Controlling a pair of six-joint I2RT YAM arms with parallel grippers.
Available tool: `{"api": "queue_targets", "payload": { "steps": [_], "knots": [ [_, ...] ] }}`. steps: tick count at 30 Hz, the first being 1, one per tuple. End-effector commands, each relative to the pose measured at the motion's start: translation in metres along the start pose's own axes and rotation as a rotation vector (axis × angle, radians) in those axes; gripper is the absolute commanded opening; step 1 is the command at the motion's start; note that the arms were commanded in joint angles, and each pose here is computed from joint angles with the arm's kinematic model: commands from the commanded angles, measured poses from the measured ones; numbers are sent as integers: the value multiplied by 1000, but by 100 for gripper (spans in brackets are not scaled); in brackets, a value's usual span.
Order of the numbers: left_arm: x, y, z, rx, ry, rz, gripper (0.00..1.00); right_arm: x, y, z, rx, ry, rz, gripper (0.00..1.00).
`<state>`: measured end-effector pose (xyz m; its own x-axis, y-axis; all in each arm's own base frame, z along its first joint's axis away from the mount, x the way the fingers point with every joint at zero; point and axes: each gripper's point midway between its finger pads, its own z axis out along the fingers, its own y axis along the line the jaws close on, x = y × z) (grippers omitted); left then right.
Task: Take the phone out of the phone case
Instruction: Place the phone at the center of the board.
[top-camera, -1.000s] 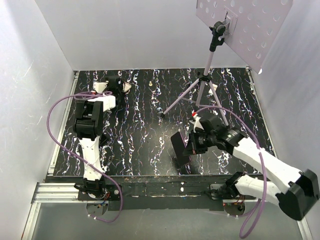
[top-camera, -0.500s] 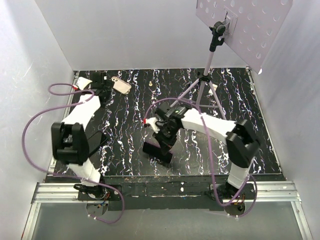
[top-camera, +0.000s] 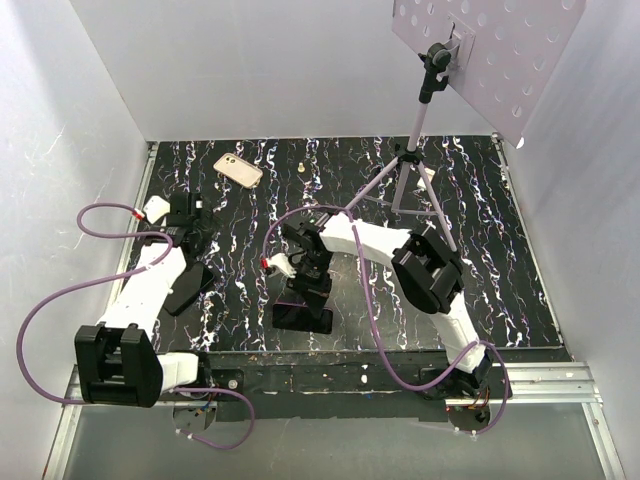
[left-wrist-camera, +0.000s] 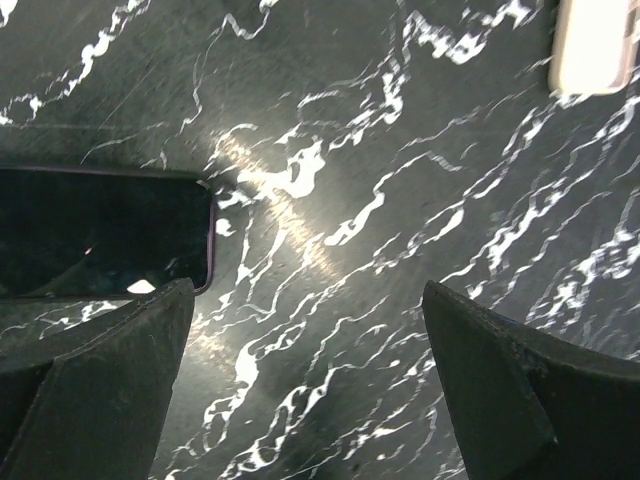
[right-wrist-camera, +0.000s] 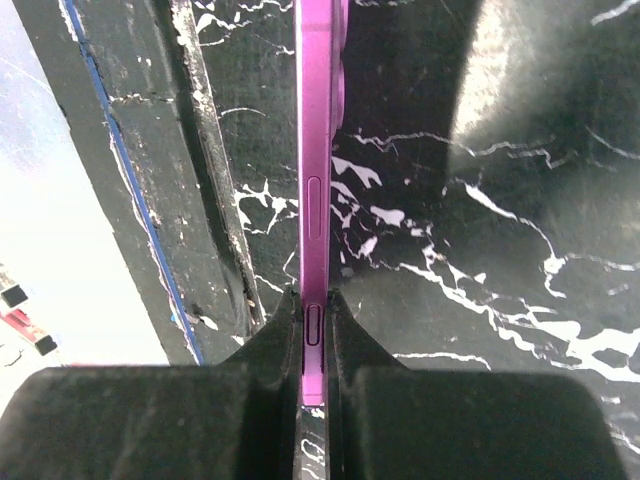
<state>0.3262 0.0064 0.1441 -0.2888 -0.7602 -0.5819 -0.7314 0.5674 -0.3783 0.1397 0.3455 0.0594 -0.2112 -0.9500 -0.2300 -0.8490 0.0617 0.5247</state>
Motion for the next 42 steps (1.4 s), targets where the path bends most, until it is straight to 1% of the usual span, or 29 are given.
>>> {"api": "queue_targets", "payload": {
  "steps": [1, 4, 8, 13, 15, 17, 21, 23, 25, 26, 27, 28, 29, 33, 35, 37, 39, 41, 42],
  "knots": [
    [9, 4, 3, 47, 16, 73, 98, 3, 0, 13, 8, 68, -69, 1],
    [15, 5, 1, 70, 34, 97, 98, 3, -21, 27, 119, 116, -123, 1],
    [19, 7, -3, 96, 45, 117, 98, 0, -42, 33, 201, 109, -167, 1],
    [31, 30, -1, 28, 74, 81, 98, -7, -52, 34, 238, 100, -198, 1],
    [33, 35, -2, 32, 86, 80, 98, -9, -62, 35, 285, 98, -207, 3],
    [30, 47, -4, 7, 71, 71, 98, -8, -73, 36, 348, 105, -228, 9],
    [24, 56, -6, -2, 51, 67, 98, -21, -86, 32, 430, 49, -270, 19],
    [27, 54, -7, 10, 67, 57, 98, -29, -94, 26, 482, 23, -282, 28],
    [31, 53, -6, 16, 82, 55, 98, -38, -99, 19, 519, 5, -293, 40],
    [32, 53, -6, 17, 89, 56, 98, -44, -99, 14, 524, -8, -297, 49],
    [33, 52, -6, 22, 92, 61, 98, -48, -100, 7, 541, -20, -296, 63],
    [32, 52, -6, 22, 91, 65, 98, -51, -98, -1, 549, -37, -285, 73],
    [32, 52, -6, 21, 90, 68, 98, -55, -93, -10, 550, -58, -268, 79],
    [35, 53, -6, 6, 119, 74, 98, -55, -58, -47, 559, -157, -212, 84],
    [38, 50, -3, -1, 145, 90, 98, -49, -42, -73, 620, -226, -120, 84],
    [36, 50, 2, -36, 156, 115, 98, -40, -25, -102, 696, -329, -6, 85],
    [34, 41, 12, -14, 170, 219, 98, -21, -7, -114, 708, -415, 122, 86],
    [21, 30, 25, 9, 147, 383, 96, -9, 19, -119, 651, -521, 188, 86],
    [11, 30, 32, -25, 117, 449, 97, -6, 35, -122, 598, -585, 187, 86]
  ]
}}
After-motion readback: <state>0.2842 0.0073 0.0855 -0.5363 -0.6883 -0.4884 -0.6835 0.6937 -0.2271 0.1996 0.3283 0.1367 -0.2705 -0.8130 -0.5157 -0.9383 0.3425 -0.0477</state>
